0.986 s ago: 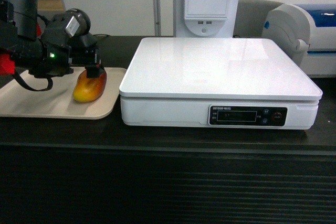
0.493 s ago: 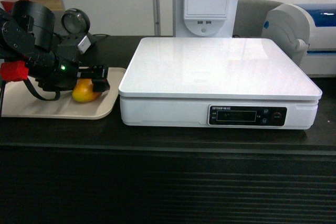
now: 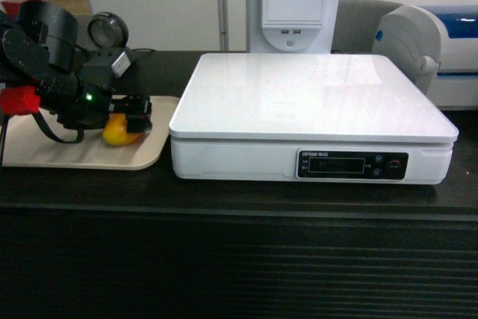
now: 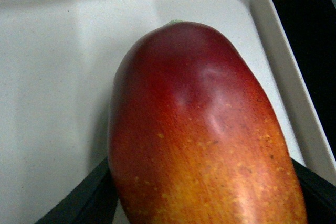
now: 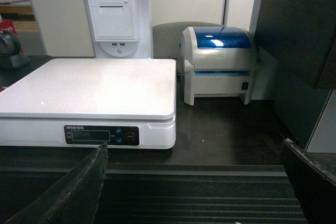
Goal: Place dark red mango on scale at checkout
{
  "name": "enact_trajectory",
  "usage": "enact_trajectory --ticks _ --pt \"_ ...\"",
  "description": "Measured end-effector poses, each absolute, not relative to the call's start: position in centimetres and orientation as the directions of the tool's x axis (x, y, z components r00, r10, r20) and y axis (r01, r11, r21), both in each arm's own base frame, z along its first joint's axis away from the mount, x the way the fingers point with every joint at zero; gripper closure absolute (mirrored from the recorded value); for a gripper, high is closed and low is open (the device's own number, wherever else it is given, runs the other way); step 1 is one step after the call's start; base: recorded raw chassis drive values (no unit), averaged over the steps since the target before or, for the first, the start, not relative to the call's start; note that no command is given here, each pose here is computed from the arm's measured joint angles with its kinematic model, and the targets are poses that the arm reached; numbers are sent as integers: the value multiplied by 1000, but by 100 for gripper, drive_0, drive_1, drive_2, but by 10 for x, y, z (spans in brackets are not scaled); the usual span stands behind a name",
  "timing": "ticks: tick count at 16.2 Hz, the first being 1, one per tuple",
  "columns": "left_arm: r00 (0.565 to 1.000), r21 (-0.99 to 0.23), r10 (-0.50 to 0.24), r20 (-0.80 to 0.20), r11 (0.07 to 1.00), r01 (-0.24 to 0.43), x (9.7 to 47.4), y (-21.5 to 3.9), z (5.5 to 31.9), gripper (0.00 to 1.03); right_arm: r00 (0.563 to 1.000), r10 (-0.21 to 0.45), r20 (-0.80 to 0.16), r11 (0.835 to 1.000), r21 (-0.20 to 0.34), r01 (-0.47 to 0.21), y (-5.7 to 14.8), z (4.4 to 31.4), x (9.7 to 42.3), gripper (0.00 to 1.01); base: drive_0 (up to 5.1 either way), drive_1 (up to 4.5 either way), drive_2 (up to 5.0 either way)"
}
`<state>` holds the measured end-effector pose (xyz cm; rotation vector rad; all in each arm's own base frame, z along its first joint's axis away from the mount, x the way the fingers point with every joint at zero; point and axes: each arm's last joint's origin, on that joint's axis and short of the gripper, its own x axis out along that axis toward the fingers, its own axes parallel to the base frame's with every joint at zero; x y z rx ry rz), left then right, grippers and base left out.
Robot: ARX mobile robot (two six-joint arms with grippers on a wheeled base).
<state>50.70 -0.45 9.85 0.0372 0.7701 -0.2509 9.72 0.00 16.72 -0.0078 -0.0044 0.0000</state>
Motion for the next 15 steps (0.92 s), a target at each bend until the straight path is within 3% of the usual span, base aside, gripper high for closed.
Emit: enact_trajectory --ticks 4,5,6,7,10,12,15 --pt "699 -22 -201 -686 966 256 506 -7 100 41 1000 0 4 1000 -8 0 0 167 97 3 0 0 0" --pt "731 24 -177 -659 967 255 494 -7 116 41 1000 0 4 1000 -7 0 0 167 97 3 0 0 0" --pt "806 66 -170 -567 966 251 469 -9 158 41 1000 0 4 1000 -8 0 0 167 97 3 0 0 0" --pt "835 78 -182 -518 963 259 448 -13 178 41 1000 0 4 1000 -8 0 0 167 97 3 0 0 0" --pt "853 79 -223 -471 953 293 418 -24 197 41 1000 0 4 1000 -8 0 0 167 97 3 0 0 0" --pt "861 73 -302 -410 930 361 389 -43 219 41 1000 0 4 1000 -8 0 0 167 97 3 0 0 0" --pt "861 85 -376 -343 900 427 376 -66 242 41 1000 0 5 1000 -8 0 0 167 97 3 0 0 0"
